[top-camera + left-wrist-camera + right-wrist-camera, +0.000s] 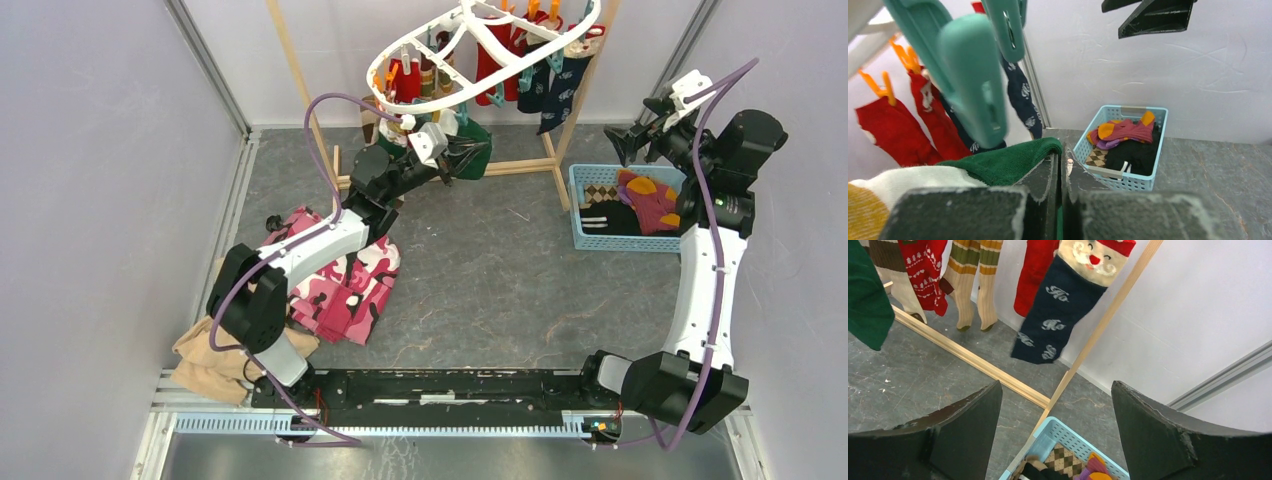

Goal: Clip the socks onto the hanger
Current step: Rotate the hanger at the clothesline.

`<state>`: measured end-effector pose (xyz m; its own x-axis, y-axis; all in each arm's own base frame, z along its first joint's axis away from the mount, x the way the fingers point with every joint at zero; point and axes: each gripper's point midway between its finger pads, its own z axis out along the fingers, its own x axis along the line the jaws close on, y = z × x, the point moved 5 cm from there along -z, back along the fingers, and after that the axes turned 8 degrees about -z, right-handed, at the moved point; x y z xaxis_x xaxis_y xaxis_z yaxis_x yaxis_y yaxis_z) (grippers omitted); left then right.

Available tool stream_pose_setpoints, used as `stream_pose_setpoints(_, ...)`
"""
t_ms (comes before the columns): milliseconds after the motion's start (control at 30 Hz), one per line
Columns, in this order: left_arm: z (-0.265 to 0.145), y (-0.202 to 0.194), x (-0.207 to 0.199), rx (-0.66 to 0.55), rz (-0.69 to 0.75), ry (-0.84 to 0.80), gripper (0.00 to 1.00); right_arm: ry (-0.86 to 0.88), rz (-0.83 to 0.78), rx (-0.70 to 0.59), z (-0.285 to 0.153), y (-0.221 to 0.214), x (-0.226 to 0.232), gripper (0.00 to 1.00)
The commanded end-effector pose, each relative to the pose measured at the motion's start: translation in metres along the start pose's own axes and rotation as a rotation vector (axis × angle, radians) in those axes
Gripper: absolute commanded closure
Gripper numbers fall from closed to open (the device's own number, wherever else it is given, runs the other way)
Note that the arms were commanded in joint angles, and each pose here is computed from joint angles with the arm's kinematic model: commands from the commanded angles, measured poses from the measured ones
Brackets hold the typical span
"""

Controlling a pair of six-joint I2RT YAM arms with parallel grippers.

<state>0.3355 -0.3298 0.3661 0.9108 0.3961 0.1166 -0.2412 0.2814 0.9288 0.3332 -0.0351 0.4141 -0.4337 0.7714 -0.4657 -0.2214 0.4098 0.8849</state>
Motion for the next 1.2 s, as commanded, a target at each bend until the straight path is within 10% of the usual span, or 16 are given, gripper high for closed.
stream_pose_setpoints(0, 0.013, 0.005, 0.0, -0.011, 0.036, -0.038, 0.98, 0.007, -0.023, -0.021, -0.005, 0.007, 0.003, 0.13)
stream_pose_setpoints(1167, -0.113, -0.002, -0.013, 0.057, -0.021, 0.389, 0.31, 0.14, 0.014, -0.011, -0.022, -0.017, 0.05, 0.02)
